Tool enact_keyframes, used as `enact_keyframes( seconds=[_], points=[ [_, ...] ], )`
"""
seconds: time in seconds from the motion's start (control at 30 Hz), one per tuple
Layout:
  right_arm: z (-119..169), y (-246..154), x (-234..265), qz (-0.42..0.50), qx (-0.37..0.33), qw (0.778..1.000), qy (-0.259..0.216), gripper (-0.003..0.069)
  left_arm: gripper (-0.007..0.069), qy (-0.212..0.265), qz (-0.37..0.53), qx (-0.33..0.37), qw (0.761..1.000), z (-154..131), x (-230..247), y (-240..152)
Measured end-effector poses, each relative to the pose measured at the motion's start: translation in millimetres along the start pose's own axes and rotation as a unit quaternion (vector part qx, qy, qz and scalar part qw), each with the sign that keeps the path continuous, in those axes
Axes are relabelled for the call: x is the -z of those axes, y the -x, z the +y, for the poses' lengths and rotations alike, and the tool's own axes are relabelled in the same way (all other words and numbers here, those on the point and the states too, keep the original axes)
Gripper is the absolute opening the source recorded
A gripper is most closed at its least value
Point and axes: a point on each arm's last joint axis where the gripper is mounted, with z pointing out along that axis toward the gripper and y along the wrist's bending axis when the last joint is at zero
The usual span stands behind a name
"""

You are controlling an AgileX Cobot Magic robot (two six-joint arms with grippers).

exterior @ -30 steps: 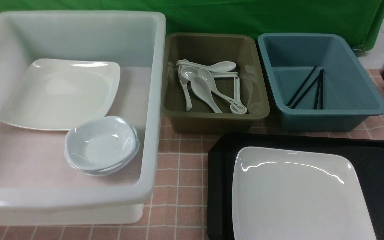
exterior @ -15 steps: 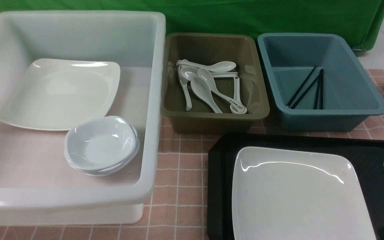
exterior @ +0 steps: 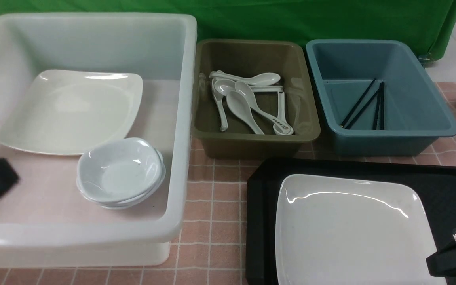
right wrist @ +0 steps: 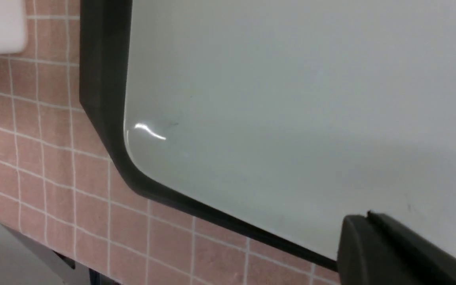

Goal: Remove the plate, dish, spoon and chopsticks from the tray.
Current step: Use the left arm to grab a plate from the dinner plate

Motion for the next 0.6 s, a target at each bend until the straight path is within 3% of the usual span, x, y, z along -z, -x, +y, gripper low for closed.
enact_keyframes(
  seconds=[0.07, 0.13, 0.3, 0.4, 0.6],
  points=[
    [0.1, 0.0, 0.0, 0.0, 0.0, 1.0, 0.0, 0.003, 0.002, 0.001, 0.122, -0.032, 0.992, -5.4, -26.9, 11.1],
    [0.1, 0.1, 0.0, 0.0, 0.0, 1.0, 0.001, 0.003, 0.002, -0.038, 0.219, -0.064, 0.973, -12.4, -53.6, 22.5],
    [0.2, 0.0, 0.0, 0.0, -0.001, 1.0, 0.001, 0.003, 0.002, -0.129, 0.348, -0.066, 0.926, -23.2, -117.3, 21.5],
    [0.2, 0.0, 0.0, 0.0, -0.001, 1.0, 0.001, 0.003, 0.002, -0.128, 0.383, -0.076, 0.912, -31.9, -144.9, 6.6],
    [0.2, 0.0, 0.0, 0.0, -0.001, 1.0, 0.001, 0.0032, 0.0061, -0.056, 0.465, -0.142, 0.872, -69.7, -196.5, -49.0]
  ],
)
